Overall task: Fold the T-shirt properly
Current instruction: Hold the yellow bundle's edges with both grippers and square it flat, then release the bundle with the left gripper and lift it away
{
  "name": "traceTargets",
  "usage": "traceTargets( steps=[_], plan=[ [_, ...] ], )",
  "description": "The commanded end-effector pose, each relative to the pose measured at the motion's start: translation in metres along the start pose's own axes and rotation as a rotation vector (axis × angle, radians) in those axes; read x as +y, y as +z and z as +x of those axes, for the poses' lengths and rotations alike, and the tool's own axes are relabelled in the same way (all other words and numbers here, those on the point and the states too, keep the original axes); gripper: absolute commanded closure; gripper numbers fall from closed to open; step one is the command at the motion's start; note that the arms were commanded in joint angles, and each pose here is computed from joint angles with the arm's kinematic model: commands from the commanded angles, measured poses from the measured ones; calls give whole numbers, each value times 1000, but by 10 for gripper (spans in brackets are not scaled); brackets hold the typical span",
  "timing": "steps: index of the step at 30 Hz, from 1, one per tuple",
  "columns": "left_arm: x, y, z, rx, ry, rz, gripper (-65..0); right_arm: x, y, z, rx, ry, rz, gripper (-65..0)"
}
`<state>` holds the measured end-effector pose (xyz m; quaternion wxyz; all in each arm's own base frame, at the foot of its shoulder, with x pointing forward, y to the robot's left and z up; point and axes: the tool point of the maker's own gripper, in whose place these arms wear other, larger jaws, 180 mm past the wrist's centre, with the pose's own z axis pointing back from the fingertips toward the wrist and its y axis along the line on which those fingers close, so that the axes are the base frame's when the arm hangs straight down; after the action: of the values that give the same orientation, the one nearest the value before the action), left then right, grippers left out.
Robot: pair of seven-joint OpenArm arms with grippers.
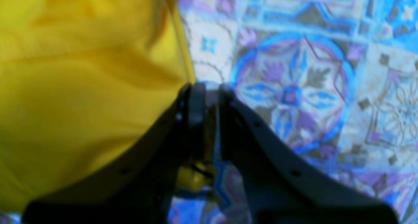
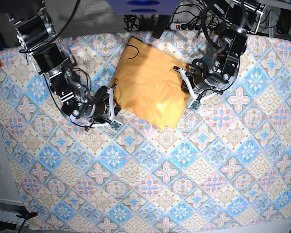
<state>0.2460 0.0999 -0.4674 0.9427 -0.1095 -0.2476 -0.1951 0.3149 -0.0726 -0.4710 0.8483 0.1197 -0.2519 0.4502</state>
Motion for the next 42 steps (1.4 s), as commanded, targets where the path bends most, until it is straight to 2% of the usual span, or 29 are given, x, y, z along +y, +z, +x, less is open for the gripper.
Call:
traceTargets(
  steps=[1,7,13,18,23,27,32,39,42],
  plan=[
    [12,2,19,-45,-12,30,-1,-7,7,5,-26,4,-15,-72],
    [28,-6,62,-99,-9,58,-1,8,17,-11,-18,34,-5,-72],
    [30,-9,104,-150,-80,105,-1,16,30,-21,-17,62,-6,-72],
    [11,5,126,-184,-101,57,0,18,43,-17,-37,102,-15,-72],
    [-13,32,98,-163,-119,11,0,20,56,0,-100,112,-36,-71],
    [-12,52,59,-150,-48,23,0,32,70,23,-177,143,-43,-71],
    [-9,72,15,-107,21,48,0,62,72,28,-176,171,2,-71],
    [-3,61,-17,-33,75,56,0,110,66,46,-200,244,101,-71],
    [6,46,-17,-35,100,66,-1,117,64,49,-206,249,114,-71]
  ],
)
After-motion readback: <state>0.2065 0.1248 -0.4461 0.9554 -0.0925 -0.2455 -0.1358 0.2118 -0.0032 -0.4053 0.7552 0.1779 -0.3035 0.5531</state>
